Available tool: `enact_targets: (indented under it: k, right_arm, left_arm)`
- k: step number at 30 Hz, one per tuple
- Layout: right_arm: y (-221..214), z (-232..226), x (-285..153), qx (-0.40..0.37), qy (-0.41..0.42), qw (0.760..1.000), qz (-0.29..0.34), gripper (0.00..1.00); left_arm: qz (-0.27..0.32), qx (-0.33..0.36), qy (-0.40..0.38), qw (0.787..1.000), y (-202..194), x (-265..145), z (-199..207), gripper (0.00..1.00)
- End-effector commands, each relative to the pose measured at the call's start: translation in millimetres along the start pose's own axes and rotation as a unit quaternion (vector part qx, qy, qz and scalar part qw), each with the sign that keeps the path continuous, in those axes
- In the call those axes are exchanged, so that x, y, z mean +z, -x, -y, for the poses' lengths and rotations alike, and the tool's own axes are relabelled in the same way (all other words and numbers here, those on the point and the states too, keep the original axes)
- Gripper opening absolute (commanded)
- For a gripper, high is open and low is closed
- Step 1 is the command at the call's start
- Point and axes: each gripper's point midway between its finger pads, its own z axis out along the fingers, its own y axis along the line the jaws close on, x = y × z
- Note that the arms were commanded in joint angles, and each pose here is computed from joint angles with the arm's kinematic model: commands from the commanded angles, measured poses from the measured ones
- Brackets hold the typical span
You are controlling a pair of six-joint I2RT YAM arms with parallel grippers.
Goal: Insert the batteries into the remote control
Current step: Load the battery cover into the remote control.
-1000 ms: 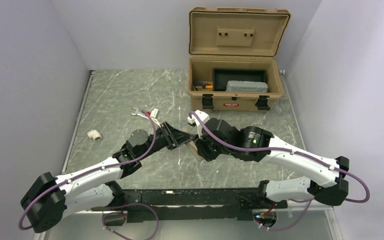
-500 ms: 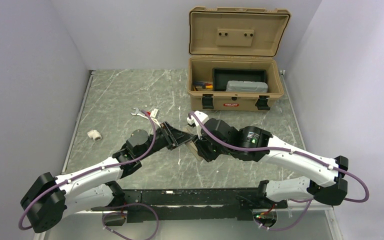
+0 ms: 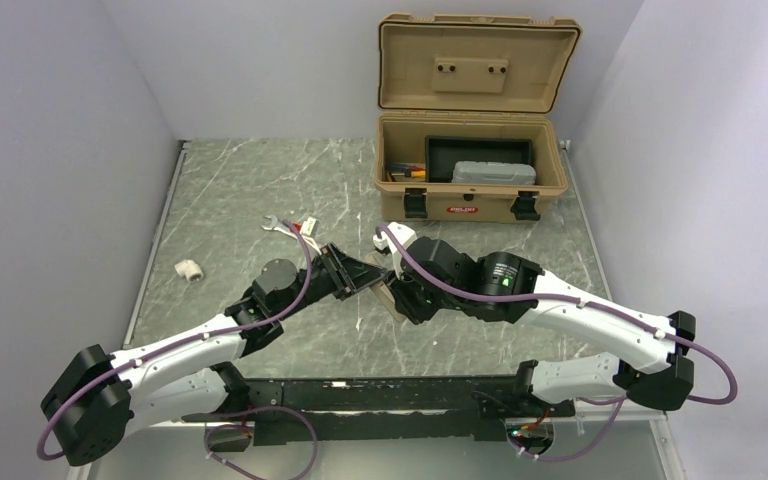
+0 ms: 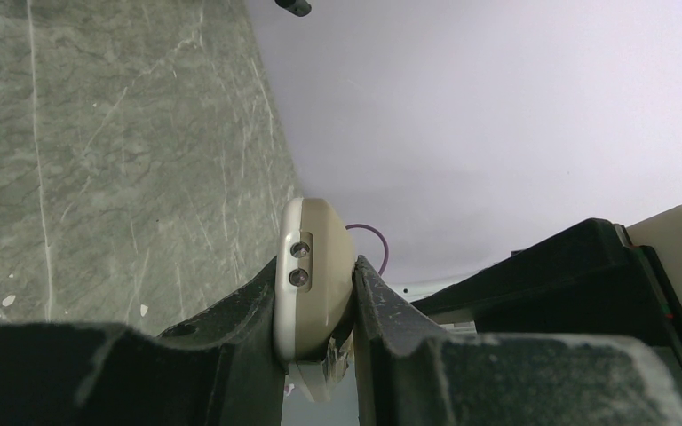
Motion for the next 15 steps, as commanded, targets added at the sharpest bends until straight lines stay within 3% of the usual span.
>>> enact_targets:
  k: [1,15]
  right_arm:
    - [15.9,3.3,-11.4,0.009,-0.011,1.0,0.027,0.22]
    - [14.2,5.1,-5.3,0.008,-0.024,1.0,0.007,0.22]
  left_arm:
    - [0.017,0.0,-0.04,0.999,10.0,-1.1,28.7,0.0]
    - [0.012,-0.003,-0.035,0.999,9.5,1.6,29.1,0.0]
